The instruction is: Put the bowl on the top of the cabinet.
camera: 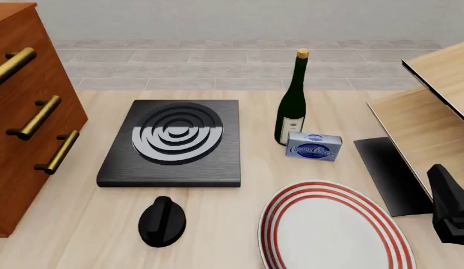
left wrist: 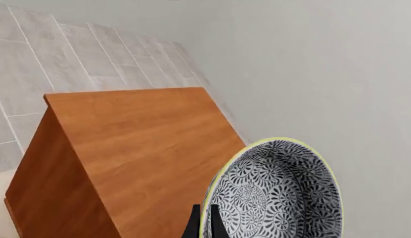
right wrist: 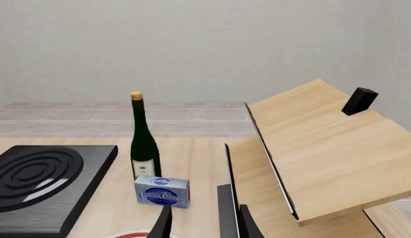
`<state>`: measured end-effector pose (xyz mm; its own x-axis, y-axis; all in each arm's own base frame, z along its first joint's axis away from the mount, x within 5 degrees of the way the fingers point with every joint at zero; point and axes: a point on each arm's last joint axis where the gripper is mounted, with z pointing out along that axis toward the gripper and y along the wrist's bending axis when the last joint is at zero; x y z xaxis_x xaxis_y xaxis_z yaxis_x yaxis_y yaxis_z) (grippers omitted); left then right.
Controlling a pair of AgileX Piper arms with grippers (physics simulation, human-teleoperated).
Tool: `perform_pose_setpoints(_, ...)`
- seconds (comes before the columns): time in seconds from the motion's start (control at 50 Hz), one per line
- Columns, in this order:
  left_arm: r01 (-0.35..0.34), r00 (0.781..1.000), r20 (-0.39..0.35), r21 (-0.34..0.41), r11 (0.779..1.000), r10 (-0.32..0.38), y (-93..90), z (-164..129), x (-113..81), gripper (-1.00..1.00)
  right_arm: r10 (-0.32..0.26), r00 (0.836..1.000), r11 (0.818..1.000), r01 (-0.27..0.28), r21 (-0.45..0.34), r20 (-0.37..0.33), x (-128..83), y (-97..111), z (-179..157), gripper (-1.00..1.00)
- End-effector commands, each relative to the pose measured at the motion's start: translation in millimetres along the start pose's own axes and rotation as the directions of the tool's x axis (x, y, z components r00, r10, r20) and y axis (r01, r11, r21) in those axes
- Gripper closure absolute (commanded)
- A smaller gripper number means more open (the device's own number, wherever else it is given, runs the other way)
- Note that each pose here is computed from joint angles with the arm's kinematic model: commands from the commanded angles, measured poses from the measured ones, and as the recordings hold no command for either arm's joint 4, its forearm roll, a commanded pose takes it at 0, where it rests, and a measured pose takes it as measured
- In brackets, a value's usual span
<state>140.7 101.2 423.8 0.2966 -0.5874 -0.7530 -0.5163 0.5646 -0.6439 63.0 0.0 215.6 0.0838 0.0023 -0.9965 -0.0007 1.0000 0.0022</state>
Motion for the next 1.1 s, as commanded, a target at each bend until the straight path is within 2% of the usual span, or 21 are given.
perform_pose_setpoints(0.02, 0.045, 0.999, 0.024, -0.037, 0.998, -0.044, 4.8, 17.8, -7.8, 1.0, 0.0, 1.0, 1.0, 0.0, 0.0, 0.0, 0.0, 0.0, 0.0, -1.0)
perform_pose_setpoints(0.3, 0.058, 0.998, 0.039, -0.035, 0.998, -0.057, 1.8, 21.6, -14.4, 1.0, 0.0, 1.0, 1.0, 0.0, 0.0, 0.0, 0.0, 0.0, 0.0, -1.0)
perform_pose_setpoints(0.56, 0.067, 0.998, 0.017, -0.031, 0.997, -0.067, -3.4, 30.2, -15.3, 1.0, 0.0, 1.0, 1.0, 0.0, 0.0, 0.0, 0.0, 0.0, 0.0, -1.0)
perform_pose_setpoints(1.1, 0.037, 0.999, 0.005, -0.107, 0.994, -0.037, 5.8, 53.1, -23.3, 1.0, 0.0, 1.0, 1.0, 0.0, 0.0, 0.0, 0.0, 0.0, 0.0, -1.0)
